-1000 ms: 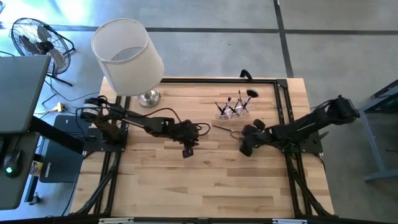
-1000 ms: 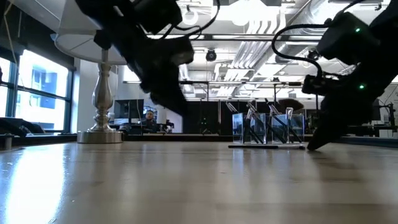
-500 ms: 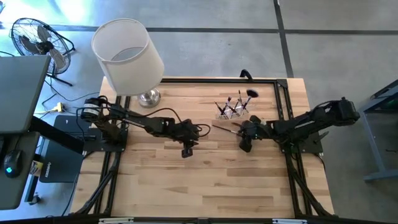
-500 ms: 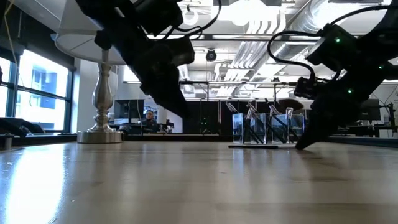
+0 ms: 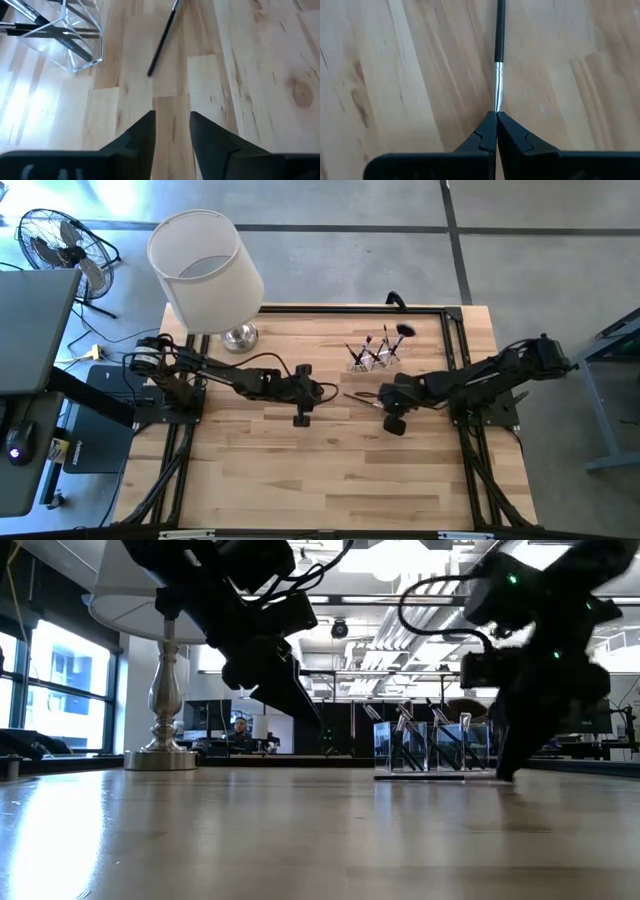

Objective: Put items in baskets/containers
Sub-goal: Put the eyeshadow brush into the transparent organizer

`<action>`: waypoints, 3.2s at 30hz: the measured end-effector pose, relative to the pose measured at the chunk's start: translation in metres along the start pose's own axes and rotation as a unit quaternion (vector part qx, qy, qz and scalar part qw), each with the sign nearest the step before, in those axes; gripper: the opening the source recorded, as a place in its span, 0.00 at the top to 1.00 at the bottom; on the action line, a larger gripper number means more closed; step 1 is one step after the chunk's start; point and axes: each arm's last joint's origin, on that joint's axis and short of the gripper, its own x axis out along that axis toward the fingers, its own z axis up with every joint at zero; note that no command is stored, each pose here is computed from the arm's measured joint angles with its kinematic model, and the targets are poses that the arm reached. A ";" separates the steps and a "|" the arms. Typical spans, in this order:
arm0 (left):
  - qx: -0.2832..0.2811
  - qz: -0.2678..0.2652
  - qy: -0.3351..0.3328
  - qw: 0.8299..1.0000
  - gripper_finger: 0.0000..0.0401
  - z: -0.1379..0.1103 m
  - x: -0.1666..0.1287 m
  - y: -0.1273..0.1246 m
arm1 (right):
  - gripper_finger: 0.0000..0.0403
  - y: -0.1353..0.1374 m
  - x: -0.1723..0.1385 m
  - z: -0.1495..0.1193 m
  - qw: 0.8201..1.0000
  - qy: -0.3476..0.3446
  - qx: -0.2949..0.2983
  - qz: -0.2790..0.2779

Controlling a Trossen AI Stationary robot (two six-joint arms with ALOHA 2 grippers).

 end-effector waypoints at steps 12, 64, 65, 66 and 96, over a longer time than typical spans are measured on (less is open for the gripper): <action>0.014 0.035 0.006 0.999 0.43 0.000 0.000 0.002 | 1.00 0.032 -0.030 0.079 1.000 -0.007 -0.003 0.023; 0.081 -0.032 0.139 0.987 0.99 0.022 0.011 0.000 | 1.00 0.034 -0.056 0.161 0.999 -0.052 0.011 0.009; 0.077 -0.034 0.141 0.986 0.99 0.021 0.012 0.000 | 1.00 0.034 -0.059 0.161 0.998 -0.058 0.012 0.010; 0.073 -0.035 0.142 0.987 0.99 0.021 0.012 -0.001 | 1.00 0.033 -0.063 0.161 0.998 -0.063 0.013 0.010; -0.220 -0.168 -0.182 0.943 0.99 0.035 -0.031 0.046 | 0.98 0.063 -0.055 -0.003 0.844 -0.433 0.286 0.135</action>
